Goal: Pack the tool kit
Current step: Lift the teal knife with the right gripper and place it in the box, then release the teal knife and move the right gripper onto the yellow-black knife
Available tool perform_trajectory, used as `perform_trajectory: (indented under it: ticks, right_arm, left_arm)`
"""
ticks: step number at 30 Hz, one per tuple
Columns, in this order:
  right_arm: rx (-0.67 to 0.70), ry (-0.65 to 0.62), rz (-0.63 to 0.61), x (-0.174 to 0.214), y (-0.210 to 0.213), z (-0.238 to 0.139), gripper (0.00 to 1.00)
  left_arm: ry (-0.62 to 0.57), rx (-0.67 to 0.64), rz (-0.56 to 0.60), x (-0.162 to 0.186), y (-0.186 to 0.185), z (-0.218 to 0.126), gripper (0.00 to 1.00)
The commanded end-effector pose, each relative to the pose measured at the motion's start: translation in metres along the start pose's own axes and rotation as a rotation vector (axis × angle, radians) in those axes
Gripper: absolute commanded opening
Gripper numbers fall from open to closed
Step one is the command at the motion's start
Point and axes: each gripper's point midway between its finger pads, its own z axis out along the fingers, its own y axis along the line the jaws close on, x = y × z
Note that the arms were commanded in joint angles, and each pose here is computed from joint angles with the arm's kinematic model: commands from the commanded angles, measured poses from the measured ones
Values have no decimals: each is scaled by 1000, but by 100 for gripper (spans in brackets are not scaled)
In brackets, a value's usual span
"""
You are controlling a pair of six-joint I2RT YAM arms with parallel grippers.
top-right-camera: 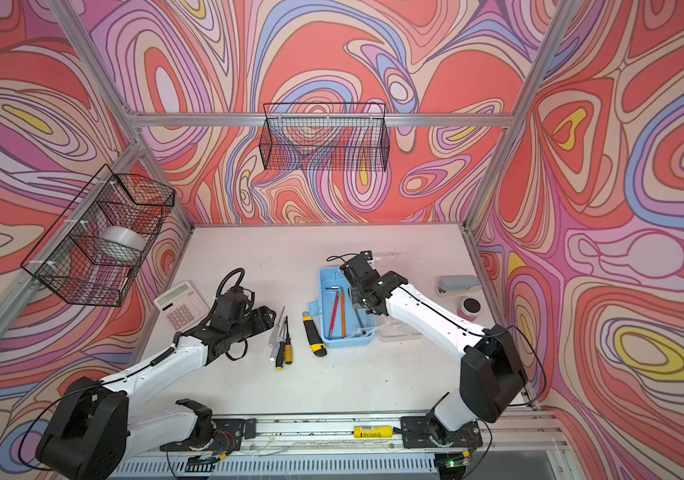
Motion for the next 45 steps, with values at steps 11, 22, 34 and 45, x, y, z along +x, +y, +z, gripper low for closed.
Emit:
perform_trajectory:
  ticks: [11,22,34,45]
  right_arm:
    - [178,8,-24,2,-14,36,29]
    - [99,-37,1,-26,-7,-1,49]
    - [-94,-138,-135,-33,96,-73,46]
    - [-259,-27,-205,18,187,-54,48]
  left_arm:
    - [-38,29,-15,-9,-6,-9,78]
    - [-26,24,-13,-7,-5,-7,80]
    - [-80,-5,-30,-16,0,-19,81]
    - [-113,-35,-115,-14,30,-37,84]
